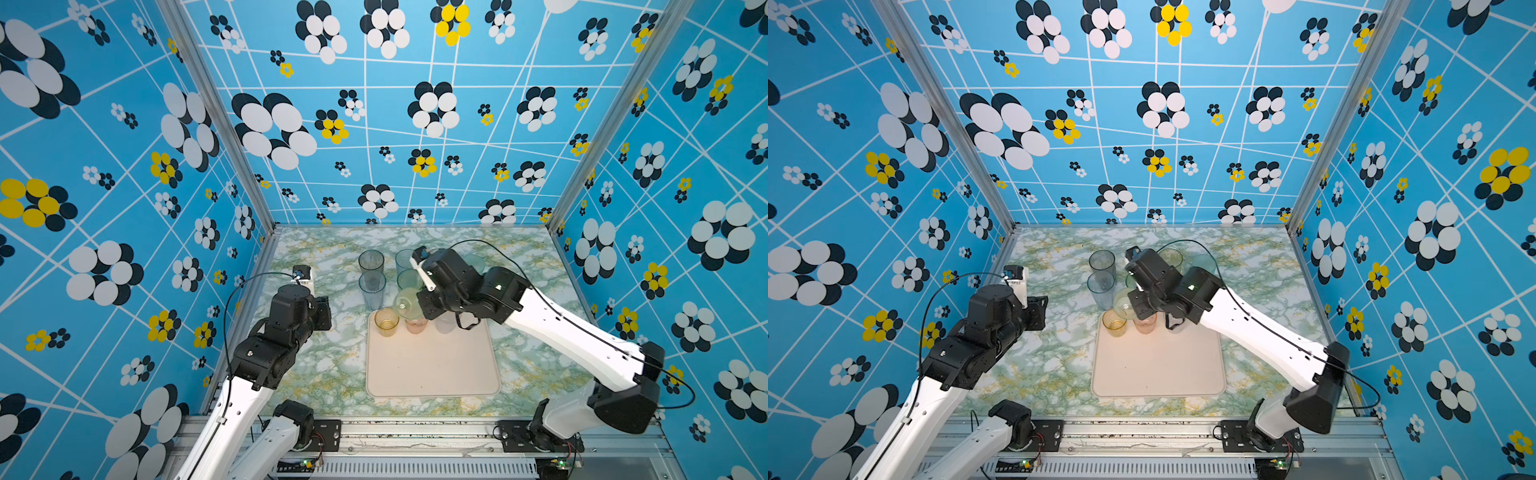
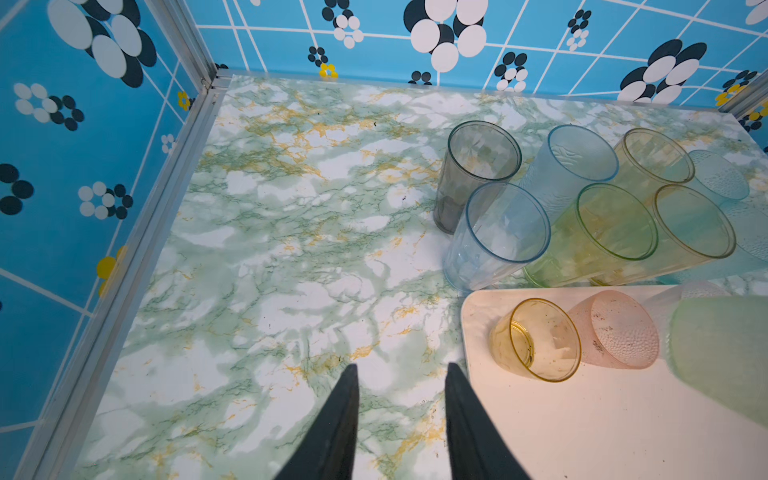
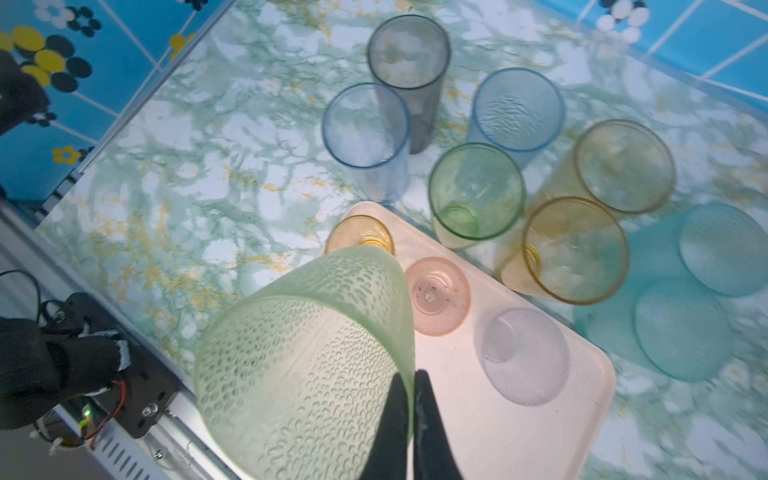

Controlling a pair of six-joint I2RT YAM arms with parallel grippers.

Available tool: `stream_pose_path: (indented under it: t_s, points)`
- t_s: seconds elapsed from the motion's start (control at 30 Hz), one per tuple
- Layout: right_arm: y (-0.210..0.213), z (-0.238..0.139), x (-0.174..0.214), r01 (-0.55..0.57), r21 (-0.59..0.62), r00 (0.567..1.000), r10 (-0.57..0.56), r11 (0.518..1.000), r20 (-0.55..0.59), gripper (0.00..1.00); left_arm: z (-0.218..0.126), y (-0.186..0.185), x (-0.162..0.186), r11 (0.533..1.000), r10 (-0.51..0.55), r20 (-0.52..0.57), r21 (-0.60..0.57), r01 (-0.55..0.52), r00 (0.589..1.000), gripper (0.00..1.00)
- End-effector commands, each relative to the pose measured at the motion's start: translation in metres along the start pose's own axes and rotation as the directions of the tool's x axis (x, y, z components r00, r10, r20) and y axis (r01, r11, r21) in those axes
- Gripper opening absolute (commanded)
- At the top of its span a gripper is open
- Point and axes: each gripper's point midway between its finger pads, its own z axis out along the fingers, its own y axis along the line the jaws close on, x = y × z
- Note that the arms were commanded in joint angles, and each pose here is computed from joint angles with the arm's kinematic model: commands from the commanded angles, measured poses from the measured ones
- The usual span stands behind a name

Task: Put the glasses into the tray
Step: 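Lift the light green cup with the right gripper and carry it over the tray, then lower the light green cup onto the tray beside the frosted cup and release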

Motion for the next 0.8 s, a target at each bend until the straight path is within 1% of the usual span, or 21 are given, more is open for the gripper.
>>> stream_pose_path:
  t_s: [0.0, 0.2, 0.37, 0.53, 0.7, 0.77]
  points:
    - [-0.053, -0.013, 0.029, -0.102, 0.162, 0.994, 0.105, 0.982, -0.014, 0.00, 0.003, -0.009, -0.007, 0.999, 0.013, 0.001, 0.038, -0.013, 1.000, 0.36]
    - [-0.119, -0.031, 0.075, -0.233, 0.303, 0.965, 0.257, 0.924, -0.043, 0.00, 0.014, -0.021, -0.012, 0.998, 0.034, -0.009, 0.059, -0.033, 0.999, 0.36]
    - [-0.149, -0.011, 0.104, -0.292, 0.364, 0.929, 0.353, 0.885, -0.114, 0.00, 0.027, -0.035, -0.016, 0.996, 0.047, -0.022, 0.082, -0.045, 0.999, 0.36]
    - [-0.163, 0.017, 0.119, -0.360, 0.349, 0.887, 0.433, 0.865, -0.160, 0.00, 0.035, -0.044, -0.021, 0.994, 0.063, -0.026, 0.096, -0.061, 0.998, 0.36]
    - [-0.170, 0.040, 0.124, -0.424, 0.312, 0.859, 0.487, 0.850, -0.160, 0.00, 0.040, -0.046, -0.022, 0.993, 0.071, -0.033, 0.097, -0.068, 0.997, 0.36]
    - [-0.171, 0.047, 0.125, -0.432, 0.306, 0.854, 0.494, 0.848, -0.165, 0.00, 0.042, -0.046, -0.021, 0.993, 0.074, -0.037, 0.094, -0.071, 0.997, 0.36]
